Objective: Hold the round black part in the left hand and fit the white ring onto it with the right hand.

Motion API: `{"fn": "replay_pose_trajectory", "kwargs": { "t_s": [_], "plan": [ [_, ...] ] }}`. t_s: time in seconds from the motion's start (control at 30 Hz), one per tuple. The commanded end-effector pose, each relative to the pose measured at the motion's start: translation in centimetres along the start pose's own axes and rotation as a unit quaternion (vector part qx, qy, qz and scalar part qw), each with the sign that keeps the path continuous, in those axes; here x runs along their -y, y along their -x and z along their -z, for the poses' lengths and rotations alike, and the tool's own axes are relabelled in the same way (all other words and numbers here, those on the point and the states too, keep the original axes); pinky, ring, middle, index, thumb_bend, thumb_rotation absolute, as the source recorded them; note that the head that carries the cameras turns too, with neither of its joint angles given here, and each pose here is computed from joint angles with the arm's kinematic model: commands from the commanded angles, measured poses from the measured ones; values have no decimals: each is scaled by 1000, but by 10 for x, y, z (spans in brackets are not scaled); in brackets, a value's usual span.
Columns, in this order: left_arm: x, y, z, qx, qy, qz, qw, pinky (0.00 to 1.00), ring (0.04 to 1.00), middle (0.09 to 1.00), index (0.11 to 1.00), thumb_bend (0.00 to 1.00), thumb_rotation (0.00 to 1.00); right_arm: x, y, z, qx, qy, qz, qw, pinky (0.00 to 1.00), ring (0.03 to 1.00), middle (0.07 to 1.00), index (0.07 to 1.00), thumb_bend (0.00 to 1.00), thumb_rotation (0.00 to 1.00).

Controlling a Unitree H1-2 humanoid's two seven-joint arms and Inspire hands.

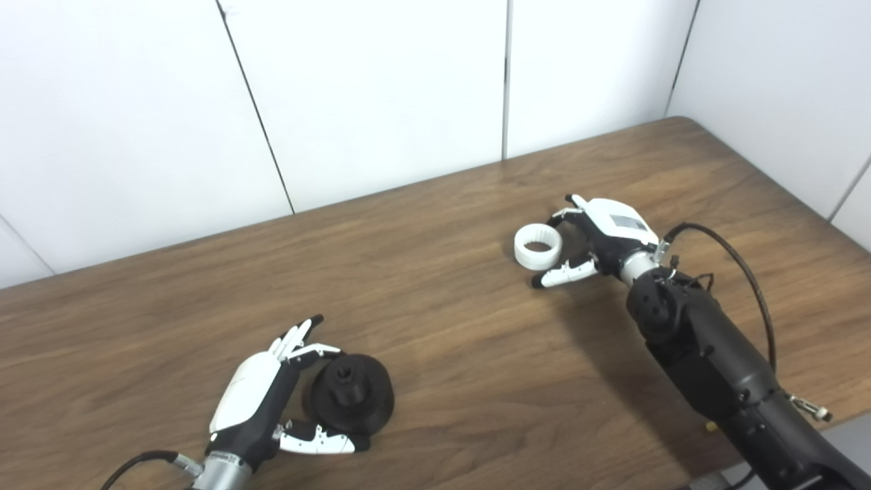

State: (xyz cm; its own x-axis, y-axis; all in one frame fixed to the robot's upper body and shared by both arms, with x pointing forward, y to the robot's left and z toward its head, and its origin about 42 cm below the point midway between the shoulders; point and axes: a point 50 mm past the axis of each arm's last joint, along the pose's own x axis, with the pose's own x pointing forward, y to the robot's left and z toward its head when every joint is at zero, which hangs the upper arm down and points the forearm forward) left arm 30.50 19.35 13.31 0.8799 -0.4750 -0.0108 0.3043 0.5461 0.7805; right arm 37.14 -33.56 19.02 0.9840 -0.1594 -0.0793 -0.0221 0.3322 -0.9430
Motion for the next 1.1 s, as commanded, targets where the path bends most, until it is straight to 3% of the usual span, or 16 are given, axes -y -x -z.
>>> {"fn": "replay_pose_trajectory", "kwargs": {
  "t_s": [0.0, 0.37, 1.07],
  "plan": [
    [-11, -3, -5, 13, -15, -12, 1000, 1000, 1000, 1000, 625, 925, 316, 16, -4, -5, 16, 2, 33, 999, 854, 942, 975, 764, 848, 415],
    [-8, -4, -7, 11, -14, -13, 1000, 1000, 1000, 1000, 624, 919, 312, 7, -5, -11, 33, -22, 60, 997, 846, 911, 928, 697, 787, 349],
    [-7, -6, -12, 12, -19, -17, 1000, 1000, 1000, 1000, 621, 918, 300, -1, -12, -26, 20, -29, 42, 998, 803, 874, 940, 768, 876, 416]
  ]
}}
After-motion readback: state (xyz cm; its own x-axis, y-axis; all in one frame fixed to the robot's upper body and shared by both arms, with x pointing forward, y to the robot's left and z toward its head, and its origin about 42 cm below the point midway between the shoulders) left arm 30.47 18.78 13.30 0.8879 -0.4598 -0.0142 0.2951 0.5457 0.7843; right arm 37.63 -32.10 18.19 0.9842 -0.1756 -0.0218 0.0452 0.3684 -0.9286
